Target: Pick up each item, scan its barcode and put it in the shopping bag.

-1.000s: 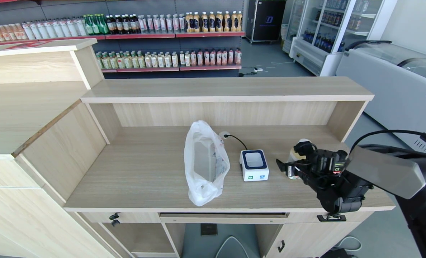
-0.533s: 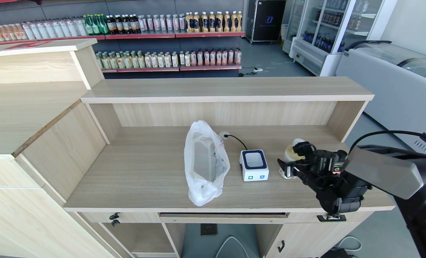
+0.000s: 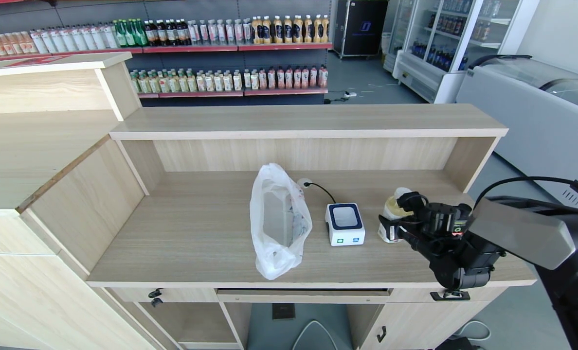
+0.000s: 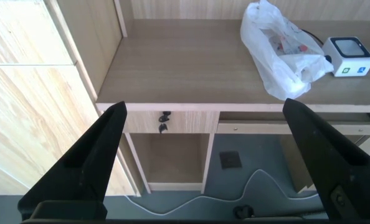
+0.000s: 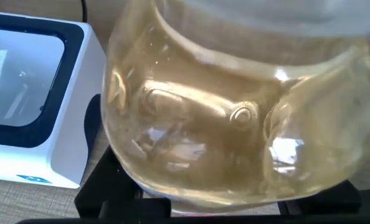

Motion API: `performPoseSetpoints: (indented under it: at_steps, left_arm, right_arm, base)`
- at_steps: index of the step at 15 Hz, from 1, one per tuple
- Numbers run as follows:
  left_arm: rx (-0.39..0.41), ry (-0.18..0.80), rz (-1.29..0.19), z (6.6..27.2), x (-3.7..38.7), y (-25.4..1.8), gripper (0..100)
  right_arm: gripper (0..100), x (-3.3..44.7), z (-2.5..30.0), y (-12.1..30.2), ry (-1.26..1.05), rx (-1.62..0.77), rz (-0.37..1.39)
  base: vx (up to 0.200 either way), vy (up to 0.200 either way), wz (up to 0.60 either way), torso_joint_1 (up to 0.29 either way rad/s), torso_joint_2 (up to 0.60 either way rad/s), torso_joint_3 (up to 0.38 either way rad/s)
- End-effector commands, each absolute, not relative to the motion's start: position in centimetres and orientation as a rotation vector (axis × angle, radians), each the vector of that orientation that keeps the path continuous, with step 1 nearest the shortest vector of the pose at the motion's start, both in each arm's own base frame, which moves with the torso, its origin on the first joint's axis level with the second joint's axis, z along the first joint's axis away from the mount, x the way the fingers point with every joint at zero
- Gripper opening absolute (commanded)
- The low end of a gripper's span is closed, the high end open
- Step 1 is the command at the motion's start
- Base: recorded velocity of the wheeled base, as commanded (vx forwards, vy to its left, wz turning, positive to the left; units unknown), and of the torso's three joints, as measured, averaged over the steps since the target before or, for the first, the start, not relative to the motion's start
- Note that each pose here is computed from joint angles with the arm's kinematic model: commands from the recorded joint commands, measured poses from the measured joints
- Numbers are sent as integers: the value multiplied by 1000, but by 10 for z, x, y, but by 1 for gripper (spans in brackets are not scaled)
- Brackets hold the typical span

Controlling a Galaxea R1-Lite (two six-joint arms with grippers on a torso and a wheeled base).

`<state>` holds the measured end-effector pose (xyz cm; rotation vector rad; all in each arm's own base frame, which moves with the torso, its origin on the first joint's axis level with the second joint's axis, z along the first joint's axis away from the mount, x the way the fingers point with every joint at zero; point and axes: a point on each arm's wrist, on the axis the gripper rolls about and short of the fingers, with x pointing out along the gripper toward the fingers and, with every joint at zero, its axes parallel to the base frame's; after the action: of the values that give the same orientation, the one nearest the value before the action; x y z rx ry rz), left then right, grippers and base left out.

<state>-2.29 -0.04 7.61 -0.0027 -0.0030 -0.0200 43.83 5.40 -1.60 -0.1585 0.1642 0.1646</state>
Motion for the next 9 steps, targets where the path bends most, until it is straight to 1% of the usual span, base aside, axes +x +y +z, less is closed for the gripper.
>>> performPoseSetpoints:
  at_steps: [1, 4, 5, 6, 8, 9]
  left_arm:
    - [-3, -2, -20, 76, -23, 0, 100]
    - [-3, -2, -20, 76, -23, 0, 100]
    - [-3, -2, -20, 76, -23, 0, 100]
    - [-3, -2, -20, 76, -23, 0, 100]
    - [-3, -2, -20, 76, -23, 0, 100]
    - [-3, -2, -20, 76, -23, 0, 100]
  right_arm:
    - [0, 437, 2, 47, 132, -152, 153]
    - [0, 418, 46, 39, 116, -103, 218]
    - [0, 402, 84, 34, 110, -53, 279]
    - [0, 385, 112, 30, 116, 0, 335]
    - [0, 344, 159, 24, 198, 158, 445]
    - [0, 330, 177, 21, 211, 209, 480]
  base:
    - [0, 0, 0, 0, 0, 0]
    - [0, 0, 0, 0, 0, 0]
    - [0, 0, 0, 0, 0, 0]
    - [0, 0, 0, 0, 0, 0]
    - [0, 0, 0, 0, 0, 0]
    - [0, 0, 0, 0, 0, 0]
